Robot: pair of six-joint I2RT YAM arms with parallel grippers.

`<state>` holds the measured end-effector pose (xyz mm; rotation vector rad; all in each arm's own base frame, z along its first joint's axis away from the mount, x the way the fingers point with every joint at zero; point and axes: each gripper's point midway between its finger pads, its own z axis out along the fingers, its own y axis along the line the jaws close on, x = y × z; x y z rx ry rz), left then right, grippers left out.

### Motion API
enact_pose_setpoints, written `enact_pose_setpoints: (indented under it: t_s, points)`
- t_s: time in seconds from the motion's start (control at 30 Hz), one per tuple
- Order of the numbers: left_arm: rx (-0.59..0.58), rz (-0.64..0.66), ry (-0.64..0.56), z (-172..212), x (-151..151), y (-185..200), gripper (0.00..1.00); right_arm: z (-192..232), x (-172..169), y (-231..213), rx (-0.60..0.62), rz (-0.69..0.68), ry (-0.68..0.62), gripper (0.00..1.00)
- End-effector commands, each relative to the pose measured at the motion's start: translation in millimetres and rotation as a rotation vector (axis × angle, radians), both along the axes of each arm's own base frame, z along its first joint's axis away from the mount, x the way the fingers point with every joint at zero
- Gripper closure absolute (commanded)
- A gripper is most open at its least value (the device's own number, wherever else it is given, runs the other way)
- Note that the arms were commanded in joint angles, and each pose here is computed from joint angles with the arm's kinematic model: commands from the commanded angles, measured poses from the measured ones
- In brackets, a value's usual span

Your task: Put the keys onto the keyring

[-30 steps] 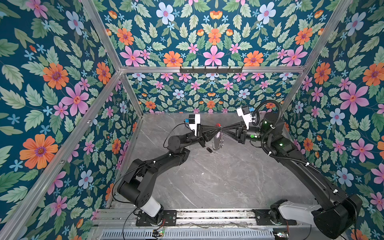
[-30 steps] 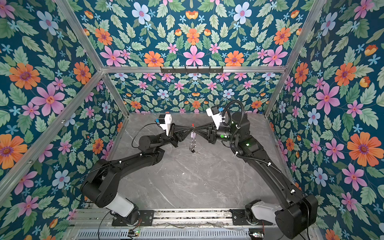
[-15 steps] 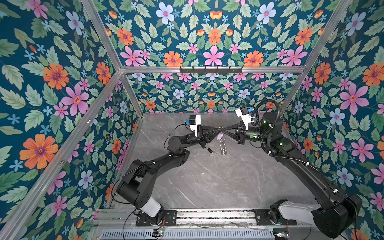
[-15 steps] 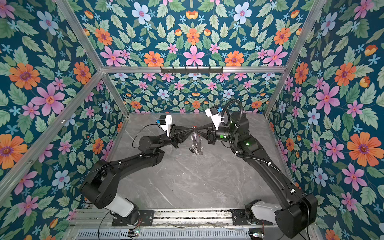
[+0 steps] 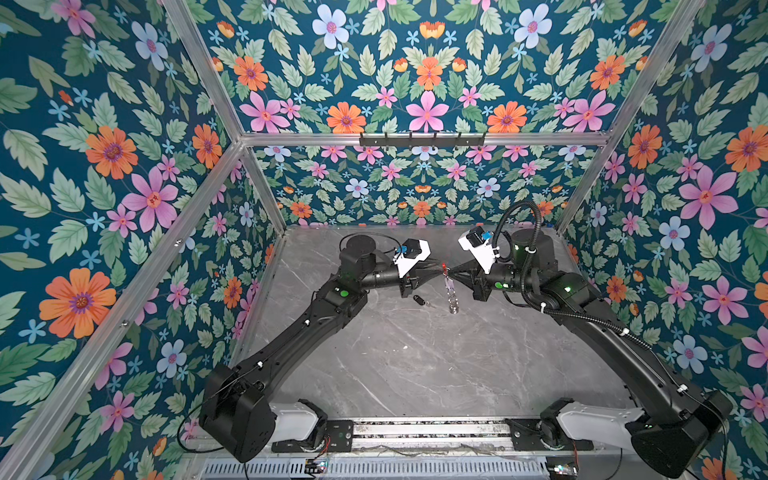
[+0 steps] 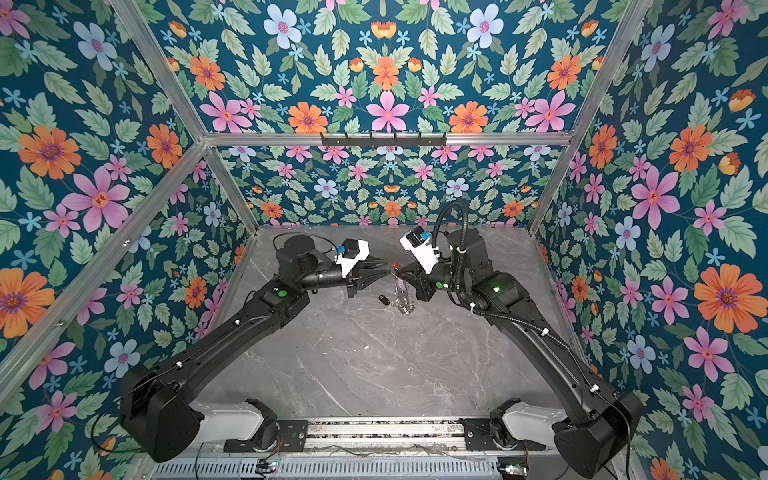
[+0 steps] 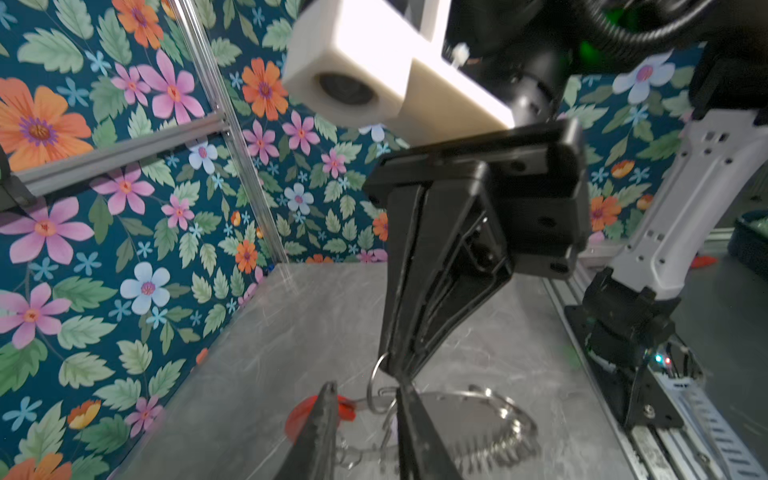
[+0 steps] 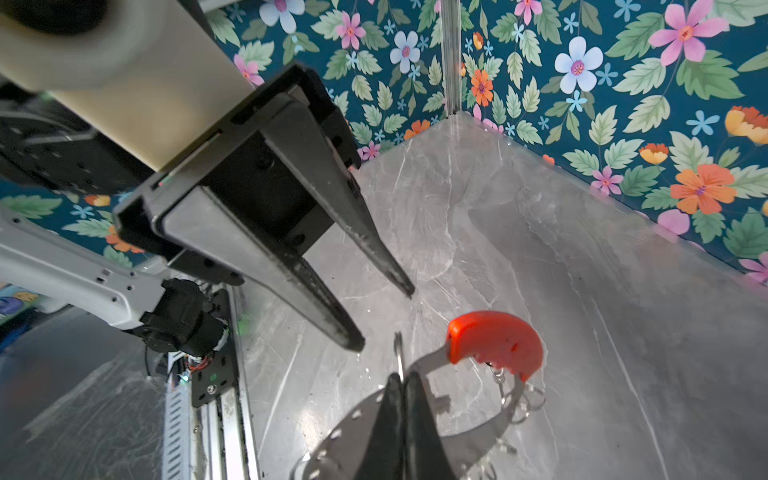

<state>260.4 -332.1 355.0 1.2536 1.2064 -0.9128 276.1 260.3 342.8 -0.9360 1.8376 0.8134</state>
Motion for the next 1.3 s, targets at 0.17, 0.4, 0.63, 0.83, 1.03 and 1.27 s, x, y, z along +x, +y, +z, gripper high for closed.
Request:
enact_pose_setpoints:
  t_s: [0.17,0.4,0.63,0.83,1.03,1.27]
  points:
    - [0.066,-0.088,-0.001,-18,-12,-9,0.77,-2,-8,5,-0.053,0.04,-0.06,1.0]
    - [0.052,-0.093,-0.008,-14,-12,-12,0.88,-1,-11,6,-0.054,0.057,-0.062,1.0]
    - [0.027,-0.12,0.007,-13,-17,-11,1.0,7,0,2,0.004,-0.033,-0.036,0.87]
    - [-0.111,-0.115,0.017,1,-20,-8,1.0,21,5,-15,0.163,-0.046,0.065,0.67]
    - [-0.294,-0.146,0.049,26,-25,-4,1.0,22,-5,-8,0.231,0.029,0.093,0.65]
    - [-0.448,-0.145,0.051,47,-24,4,1.0,33,-14,3,0.335,0.119,0.119,0.68]
